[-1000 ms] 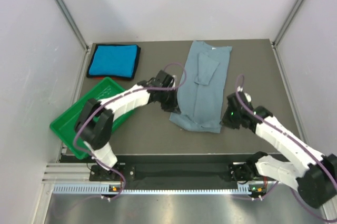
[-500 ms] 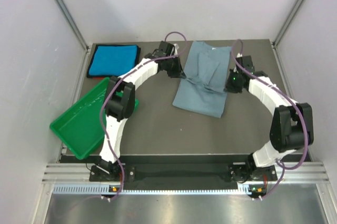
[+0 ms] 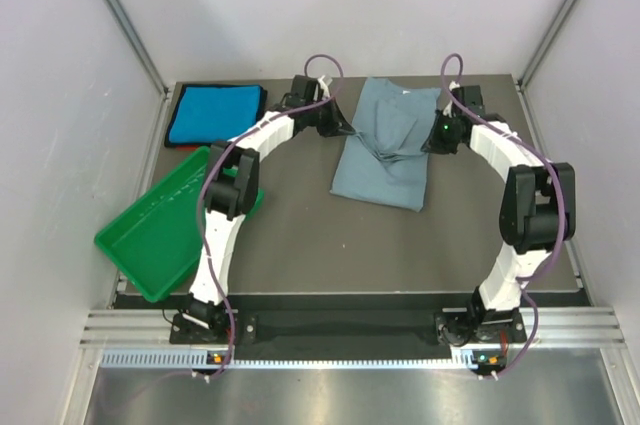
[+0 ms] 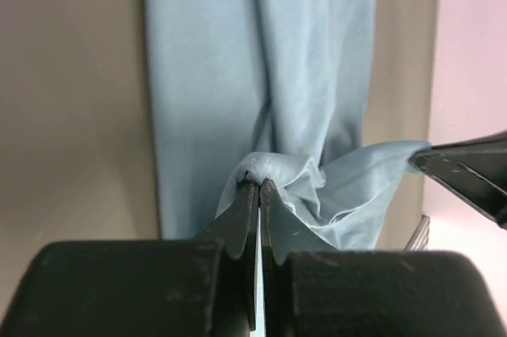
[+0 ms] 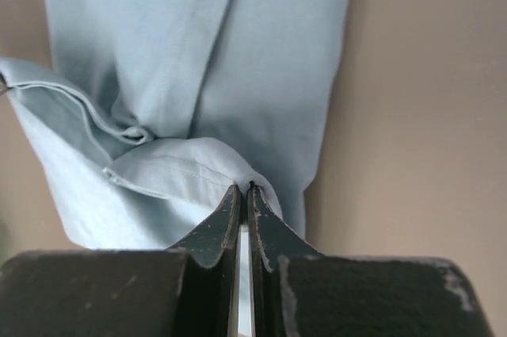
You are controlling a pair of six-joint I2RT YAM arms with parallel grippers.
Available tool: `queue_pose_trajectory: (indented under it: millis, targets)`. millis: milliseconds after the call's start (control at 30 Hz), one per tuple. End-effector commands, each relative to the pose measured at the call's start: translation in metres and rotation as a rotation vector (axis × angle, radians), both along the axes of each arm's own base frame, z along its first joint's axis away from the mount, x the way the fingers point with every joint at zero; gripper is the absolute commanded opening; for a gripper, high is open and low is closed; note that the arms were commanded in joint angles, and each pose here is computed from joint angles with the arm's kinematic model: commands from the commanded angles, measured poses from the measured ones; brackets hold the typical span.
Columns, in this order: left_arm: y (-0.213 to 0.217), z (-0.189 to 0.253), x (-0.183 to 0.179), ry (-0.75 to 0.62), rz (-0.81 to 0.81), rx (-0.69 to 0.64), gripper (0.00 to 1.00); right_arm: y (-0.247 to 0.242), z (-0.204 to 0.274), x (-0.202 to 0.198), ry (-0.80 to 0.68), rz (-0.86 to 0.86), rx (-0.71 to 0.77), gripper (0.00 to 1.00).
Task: Fold and stack the t-shirts
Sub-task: Fold the tshirt
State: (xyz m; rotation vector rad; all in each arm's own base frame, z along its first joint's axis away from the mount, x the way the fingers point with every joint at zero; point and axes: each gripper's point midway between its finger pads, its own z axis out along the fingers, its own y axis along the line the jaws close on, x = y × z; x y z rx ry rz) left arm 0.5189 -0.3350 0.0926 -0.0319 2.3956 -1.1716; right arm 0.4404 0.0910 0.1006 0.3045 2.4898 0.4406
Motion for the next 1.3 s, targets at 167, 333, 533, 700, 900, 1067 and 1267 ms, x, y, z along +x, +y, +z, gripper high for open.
queue_pose_trajectory:
  millis: [167,333,533,700,900,1067,1267]
  targets:
    - [-0.016,0.032,0.04,-0.156,0.007,-0.113,0.0,-0.018,0.016,0.037,-0.096,-0.031,0.06,0.0]
    - [-0.011,0.026,0.053,-0.158,0.045,-0.098,0.0,-0.021,0.007,0.048,-0.09,-0.035,0.083,0.0]
    - [-0.009,0.022,0.065,-0.161,0.074,-0.089,0.0,-0.035,0.001,0.062,-0.094,-0.062,0.106,0.0]
    - [-0.006,0.013,0.07,-0.151,0.085,-0.09,0.0,-0.041,-0.003,0.07,-0.087,-0.083,0.125,0.0]
    - [-0.006,0.015,0.075,-0.175,0.089,-0.094,0.0,-0.042,-0.008,0.081,-0.094,-0.081,0.146,0.0]
    - [-0.002,0.012,0.078,-0.171,0.092,-0.103,0.11,-0.036,-0.013,0.09,-0.093,-0.051,0.179,0.09]
    - [0.015,0.046,0.068,-0.269,0.097,-0.018,0.47,-0.051,0.008,0.09,-0.093,-0.082,0.151,0.37]
